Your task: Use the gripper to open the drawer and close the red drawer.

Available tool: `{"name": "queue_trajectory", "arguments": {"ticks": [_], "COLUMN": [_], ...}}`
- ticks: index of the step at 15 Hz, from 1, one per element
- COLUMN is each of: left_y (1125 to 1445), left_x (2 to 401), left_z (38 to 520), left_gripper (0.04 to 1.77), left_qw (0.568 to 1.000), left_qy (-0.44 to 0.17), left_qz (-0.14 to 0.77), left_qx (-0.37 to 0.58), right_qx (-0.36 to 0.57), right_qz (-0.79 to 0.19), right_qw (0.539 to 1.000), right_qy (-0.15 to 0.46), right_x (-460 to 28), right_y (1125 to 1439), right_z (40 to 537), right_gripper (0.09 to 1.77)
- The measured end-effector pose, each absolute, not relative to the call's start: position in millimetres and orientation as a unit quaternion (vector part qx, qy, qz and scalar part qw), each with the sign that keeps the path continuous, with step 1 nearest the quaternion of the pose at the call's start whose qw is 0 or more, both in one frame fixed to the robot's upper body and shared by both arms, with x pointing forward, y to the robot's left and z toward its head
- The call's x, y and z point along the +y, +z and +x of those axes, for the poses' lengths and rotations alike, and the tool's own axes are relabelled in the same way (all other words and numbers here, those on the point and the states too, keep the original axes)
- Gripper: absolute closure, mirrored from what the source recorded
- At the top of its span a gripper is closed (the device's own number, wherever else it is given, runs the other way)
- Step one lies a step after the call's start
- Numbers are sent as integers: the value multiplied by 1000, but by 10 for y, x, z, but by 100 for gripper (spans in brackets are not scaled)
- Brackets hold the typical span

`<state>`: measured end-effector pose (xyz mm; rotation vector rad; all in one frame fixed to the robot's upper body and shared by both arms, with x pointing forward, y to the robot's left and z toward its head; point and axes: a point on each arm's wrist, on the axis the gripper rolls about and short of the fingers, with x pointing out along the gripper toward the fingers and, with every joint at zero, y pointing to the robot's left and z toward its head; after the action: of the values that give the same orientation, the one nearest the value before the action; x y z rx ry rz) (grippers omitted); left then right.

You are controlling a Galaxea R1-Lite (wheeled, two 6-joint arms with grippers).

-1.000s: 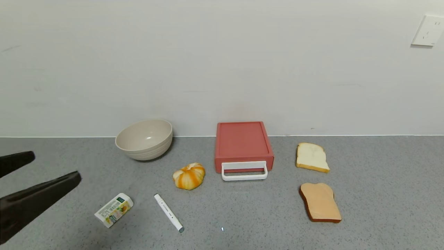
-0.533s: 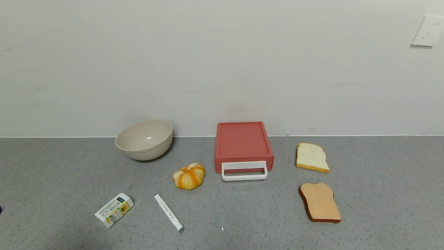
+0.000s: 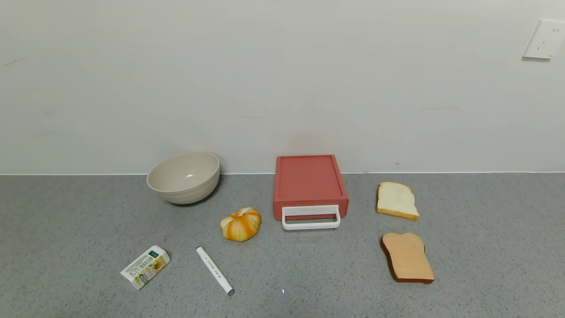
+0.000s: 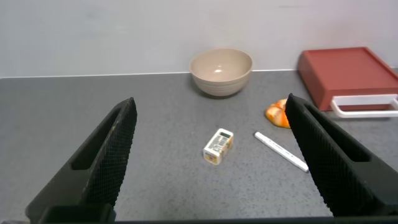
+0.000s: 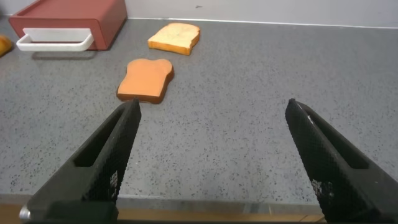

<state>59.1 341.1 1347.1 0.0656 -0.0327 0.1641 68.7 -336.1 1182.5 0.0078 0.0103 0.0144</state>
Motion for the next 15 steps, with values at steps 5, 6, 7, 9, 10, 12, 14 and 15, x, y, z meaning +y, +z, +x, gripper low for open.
{"name": "queue_trajectory", "arguments": {"ticks": [5,6,7,9,10,12,14,15], "left_y": [13055,12930,12804,12565,12482,12354,12156,12039], "left_x": [3391,3388,3380,3366,3363,3359,3353,3348], "left_z": [382,368,360,374,406,498,606,649], "left_gripper": [9,9,9,9,9,9,9,9], "left_qw": [992,992,994,996,997,995,995,997], "left_qy": [114,111,98,68,63,56,43,31], "left_qz": [42,42,41,35,29,21,23,23], "left_qx": [-32,-33,-33,-35,-45,-83,-86,-67], "right_qx": [5,5,5,5,5,5,5,5], "right_qz": [4,4,4,4,4,4,4,4], "right_qw": [1000,1000,1000,1000,1000,1000,1000,1000], "right_qy": [7,7,7,7,7,7,7,7], "right_x": [-3361,-3361,-3361,-3361,-3361,-3361,-3361,-3361], "right_y": [11825,11825,11825,11825,11825,11826,11826,11826], "right_z": [687,687,687,687,687,687,687,687], "right_gripper": [15,15,15,15,15,15,15,15]}}
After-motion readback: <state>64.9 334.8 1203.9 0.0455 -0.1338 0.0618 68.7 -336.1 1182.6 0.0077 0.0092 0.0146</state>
